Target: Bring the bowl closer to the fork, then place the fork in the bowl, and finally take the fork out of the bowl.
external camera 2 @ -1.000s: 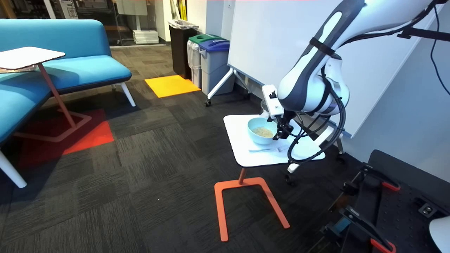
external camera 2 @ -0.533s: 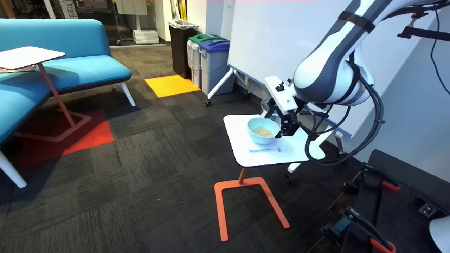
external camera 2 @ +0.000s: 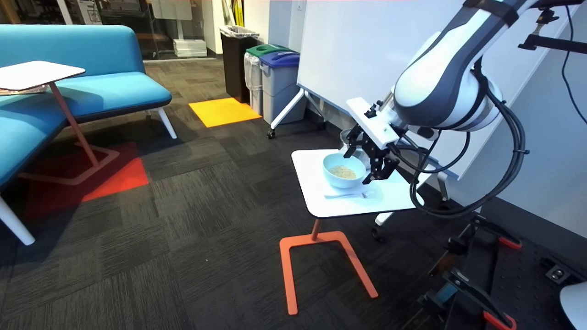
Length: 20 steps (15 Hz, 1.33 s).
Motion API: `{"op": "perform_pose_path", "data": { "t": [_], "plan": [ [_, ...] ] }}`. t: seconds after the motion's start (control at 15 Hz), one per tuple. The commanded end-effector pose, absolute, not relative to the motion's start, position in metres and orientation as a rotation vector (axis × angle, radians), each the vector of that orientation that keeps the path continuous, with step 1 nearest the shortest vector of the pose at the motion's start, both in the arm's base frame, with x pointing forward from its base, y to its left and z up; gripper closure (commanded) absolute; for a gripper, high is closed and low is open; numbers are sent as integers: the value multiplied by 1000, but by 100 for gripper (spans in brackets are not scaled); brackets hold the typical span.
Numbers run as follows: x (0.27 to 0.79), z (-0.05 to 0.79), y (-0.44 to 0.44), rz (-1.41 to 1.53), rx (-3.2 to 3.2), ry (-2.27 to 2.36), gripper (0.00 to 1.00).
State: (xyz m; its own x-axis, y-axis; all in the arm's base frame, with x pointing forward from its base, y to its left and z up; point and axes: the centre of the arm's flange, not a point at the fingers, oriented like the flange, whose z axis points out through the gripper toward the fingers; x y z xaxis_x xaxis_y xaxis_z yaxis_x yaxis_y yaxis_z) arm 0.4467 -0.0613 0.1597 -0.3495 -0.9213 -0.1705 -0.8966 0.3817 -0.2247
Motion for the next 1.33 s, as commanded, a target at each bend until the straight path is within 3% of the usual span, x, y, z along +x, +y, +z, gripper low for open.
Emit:
{"op": "perform_pose_path", "data": {
  "t": [0.0,0.53,1.27],
  "plan": [
    [460,139,-49,-144,-1642,2393,0],
    [483,73,-25,-188,-1828,2360,0],
    [544,40,-65,-124,-2105,2242,0]
  ]
}}
